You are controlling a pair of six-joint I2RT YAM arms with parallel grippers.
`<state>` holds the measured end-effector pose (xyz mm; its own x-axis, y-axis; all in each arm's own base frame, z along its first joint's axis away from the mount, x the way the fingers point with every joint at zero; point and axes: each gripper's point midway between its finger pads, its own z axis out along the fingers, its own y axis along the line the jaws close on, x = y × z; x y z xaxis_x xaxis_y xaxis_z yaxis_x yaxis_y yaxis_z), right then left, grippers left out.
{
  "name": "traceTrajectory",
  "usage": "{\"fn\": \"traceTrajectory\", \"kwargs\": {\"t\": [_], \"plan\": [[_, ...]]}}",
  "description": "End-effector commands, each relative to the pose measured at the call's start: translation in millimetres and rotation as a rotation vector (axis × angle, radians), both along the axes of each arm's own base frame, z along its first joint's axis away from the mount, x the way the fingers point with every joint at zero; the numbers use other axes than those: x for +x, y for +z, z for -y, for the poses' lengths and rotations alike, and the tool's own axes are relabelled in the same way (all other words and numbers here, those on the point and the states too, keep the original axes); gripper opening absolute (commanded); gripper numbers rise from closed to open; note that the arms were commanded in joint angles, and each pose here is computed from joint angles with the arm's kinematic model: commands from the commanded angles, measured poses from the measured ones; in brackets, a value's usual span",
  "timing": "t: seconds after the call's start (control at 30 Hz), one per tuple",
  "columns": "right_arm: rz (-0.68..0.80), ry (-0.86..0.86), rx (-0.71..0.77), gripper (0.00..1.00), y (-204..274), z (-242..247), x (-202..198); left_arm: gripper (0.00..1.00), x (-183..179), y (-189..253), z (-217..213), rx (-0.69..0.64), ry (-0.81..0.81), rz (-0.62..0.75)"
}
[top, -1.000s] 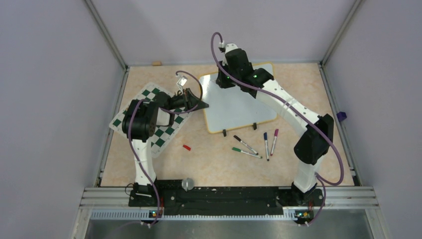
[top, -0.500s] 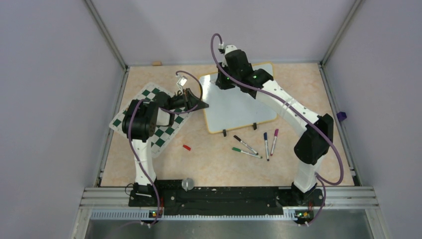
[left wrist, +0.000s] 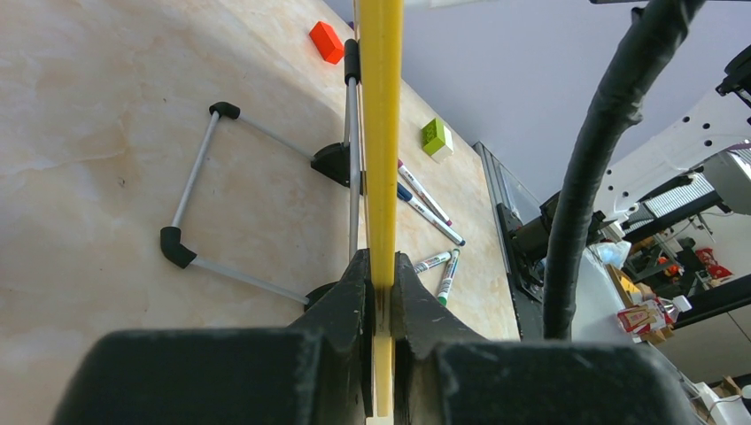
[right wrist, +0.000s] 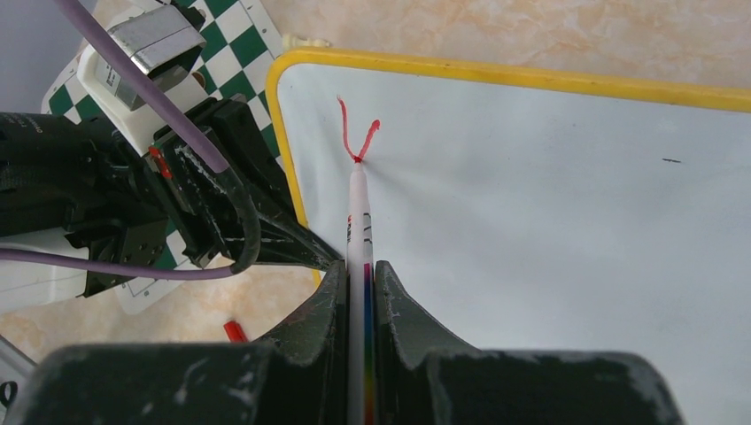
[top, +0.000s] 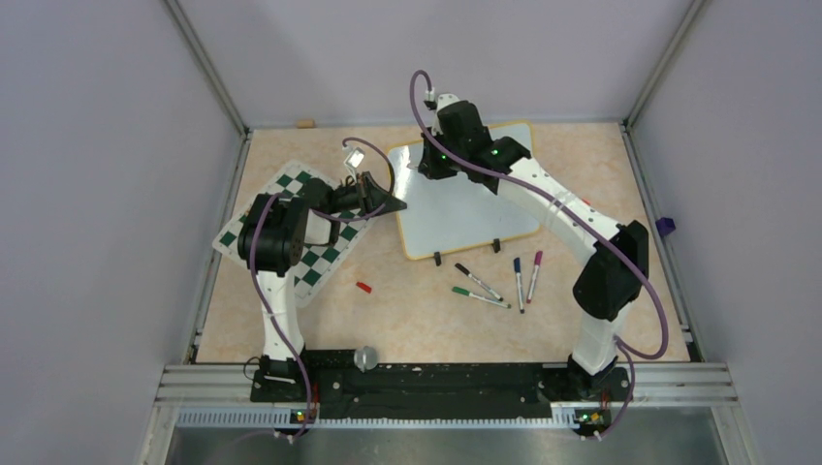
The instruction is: Write a sentence on the whiteboard
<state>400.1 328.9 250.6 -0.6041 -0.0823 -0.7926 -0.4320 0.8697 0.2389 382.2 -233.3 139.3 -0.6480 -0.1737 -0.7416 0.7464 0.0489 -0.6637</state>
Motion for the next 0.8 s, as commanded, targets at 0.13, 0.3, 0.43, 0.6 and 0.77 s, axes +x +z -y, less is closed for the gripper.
{"fn": "traceTrajectory", "kwargs": {"t": [0.13, 0.3, 0.43, 0.6, 0.77], "plan": [[0.012, -0.043, -0.008, 0.0, 5, 13, 2, 0.0, -28, 16, 7, 0.021, -0.124, 0.162], [-0.008, -0.041, -0.016, 0.0, -4, 16, -4, 0.0, -28, 16, 7, 0.021, -0.125, 0.16], [-0.017, -0.042, -0.014, 0.0, -7, 19, -8, 0.0, -28, 16, 7, 0.021, -0.125, 0.16], [-0.018, -0.038, -0.006, 0.0, -7, 19, -12, 0.0, -28, 16, 7, 0.021, -0.124, 0.159], [0.016, -0.017, 0.037, 0.0, 16, 13, -10, 0.0, -28, 16, 7, 0.02, -0.123, 0.159]]}}
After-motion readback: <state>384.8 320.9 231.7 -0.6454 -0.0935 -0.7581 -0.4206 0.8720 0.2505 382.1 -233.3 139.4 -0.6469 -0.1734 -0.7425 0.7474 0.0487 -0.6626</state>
